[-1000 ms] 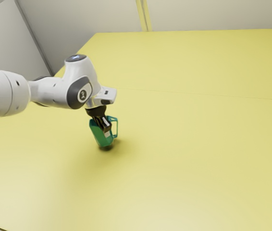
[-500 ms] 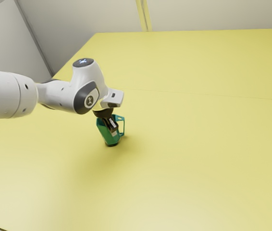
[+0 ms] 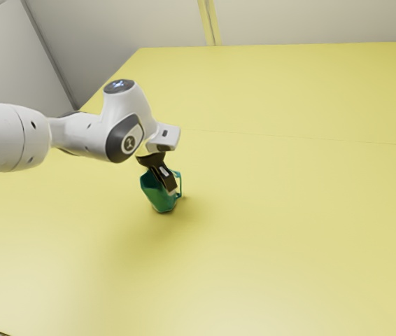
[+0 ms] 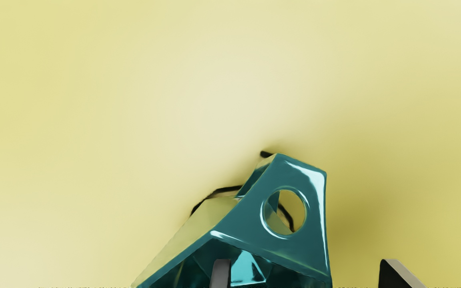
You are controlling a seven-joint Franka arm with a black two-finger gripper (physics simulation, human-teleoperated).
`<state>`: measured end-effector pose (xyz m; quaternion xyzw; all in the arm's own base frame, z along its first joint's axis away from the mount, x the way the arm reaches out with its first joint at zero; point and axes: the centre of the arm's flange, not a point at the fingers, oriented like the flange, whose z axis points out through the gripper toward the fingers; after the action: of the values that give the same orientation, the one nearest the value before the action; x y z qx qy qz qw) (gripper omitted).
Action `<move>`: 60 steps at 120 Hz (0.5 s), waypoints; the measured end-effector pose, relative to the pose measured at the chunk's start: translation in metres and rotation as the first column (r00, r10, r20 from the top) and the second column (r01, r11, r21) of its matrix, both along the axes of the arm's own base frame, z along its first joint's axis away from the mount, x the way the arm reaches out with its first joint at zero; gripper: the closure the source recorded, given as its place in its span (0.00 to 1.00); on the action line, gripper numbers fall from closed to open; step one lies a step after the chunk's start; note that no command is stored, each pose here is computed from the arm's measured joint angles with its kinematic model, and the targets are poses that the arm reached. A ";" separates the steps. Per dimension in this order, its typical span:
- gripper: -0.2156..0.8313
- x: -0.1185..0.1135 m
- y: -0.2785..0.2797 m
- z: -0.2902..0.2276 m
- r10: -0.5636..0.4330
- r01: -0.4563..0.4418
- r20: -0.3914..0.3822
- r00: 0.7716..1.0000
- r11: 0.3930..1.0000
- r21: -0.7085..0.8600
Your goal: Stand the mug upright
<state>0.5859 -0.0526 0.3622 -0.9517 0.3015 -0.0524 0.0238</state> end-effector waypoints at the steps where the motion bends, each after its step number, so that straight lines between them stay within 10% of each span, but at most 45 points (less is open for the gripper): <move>1: 0.40 0.000 0.000 0.001 -0.001 0.001 0.002 1.000 1.000 0.000; 60: 0.23 0.018 0.021 0.166 0.125 -0.126 0.035 0.992 0.991 0.035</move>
<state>0.6038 -0.0316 0.5286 -0.9672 0.2416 -0.0607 0.0498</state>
